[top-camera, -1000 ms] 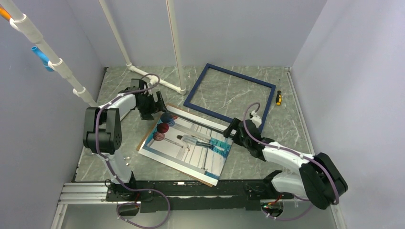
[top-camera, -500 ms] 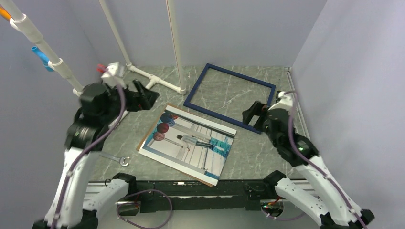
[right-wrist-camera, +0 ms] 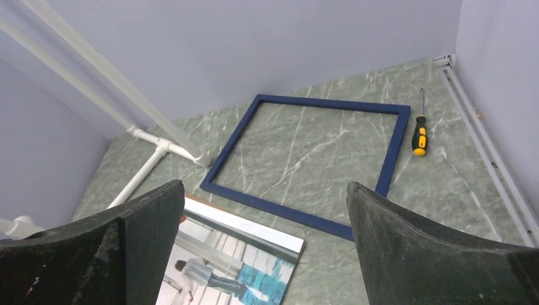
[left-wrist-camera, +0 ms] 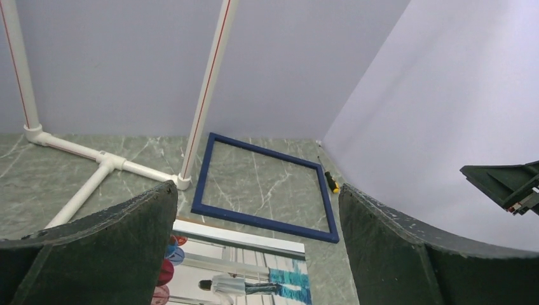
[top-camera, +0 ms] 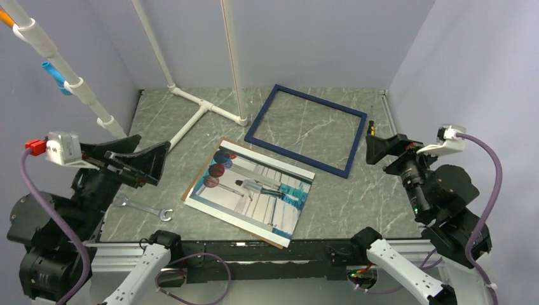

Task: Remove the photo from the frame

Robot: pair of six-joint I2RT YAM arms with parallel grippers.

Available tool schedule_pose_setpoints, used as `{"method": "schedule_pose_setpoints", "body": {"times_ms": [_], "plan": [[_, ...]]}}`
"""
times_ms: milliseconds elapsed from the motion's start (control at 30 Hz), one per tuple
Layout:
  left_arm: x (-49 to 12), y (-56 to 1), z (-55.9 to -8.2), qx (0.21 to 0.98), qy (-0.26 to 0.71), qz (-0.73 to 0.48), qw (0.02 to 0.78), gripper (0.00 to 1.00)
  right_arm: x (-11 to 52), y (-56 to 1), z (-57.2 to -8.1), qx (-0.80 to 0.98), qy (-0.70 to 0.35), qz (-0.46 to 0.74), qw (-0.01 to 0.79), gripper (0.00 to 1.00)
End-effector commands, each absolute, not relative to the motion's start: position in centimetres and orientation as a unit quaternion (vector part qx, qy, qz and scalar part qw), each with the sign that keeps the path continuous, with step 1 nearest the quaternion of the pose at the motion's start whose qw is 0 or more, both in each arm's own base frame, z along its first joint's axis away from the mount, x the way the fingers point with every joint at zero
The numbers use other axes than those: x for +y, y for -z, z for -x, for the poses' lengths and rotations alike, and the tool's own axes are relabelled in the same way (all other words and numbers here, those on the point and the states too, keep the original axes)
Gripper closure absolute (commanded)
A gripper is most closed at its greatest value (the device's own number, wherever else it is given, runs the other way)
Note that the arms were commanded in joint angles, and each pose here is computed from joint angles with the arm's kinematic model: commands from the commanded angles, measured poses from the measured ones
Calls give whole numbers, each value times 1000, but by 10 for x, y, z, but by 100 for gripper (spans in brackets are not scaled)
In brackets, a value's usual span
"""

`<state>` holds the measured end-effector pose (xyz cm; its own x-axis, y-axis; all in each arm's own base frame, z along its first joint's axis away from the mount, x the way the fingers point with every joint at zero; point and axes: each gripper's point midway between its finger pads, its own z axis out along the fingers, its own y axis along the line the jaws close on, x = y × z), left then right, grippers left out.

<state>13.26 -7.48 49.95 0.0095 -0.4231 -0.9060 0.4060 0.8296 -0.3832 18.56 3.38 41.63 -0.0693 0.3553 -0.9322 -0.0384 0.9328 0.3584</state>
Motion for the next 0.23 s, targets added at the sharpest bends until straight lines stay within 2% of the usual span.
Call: {"method": "schedule_pose_setpoints", "body": {"times_ms": [0,200], "plan": [[-70,-494,-131,652,284,24,702,0,25,-417,-178,715,-128,-97,681,0],[-72,-486,-131,658,289,22,694,1,26,-400,-182,729,-124,-111,664,0]]}}
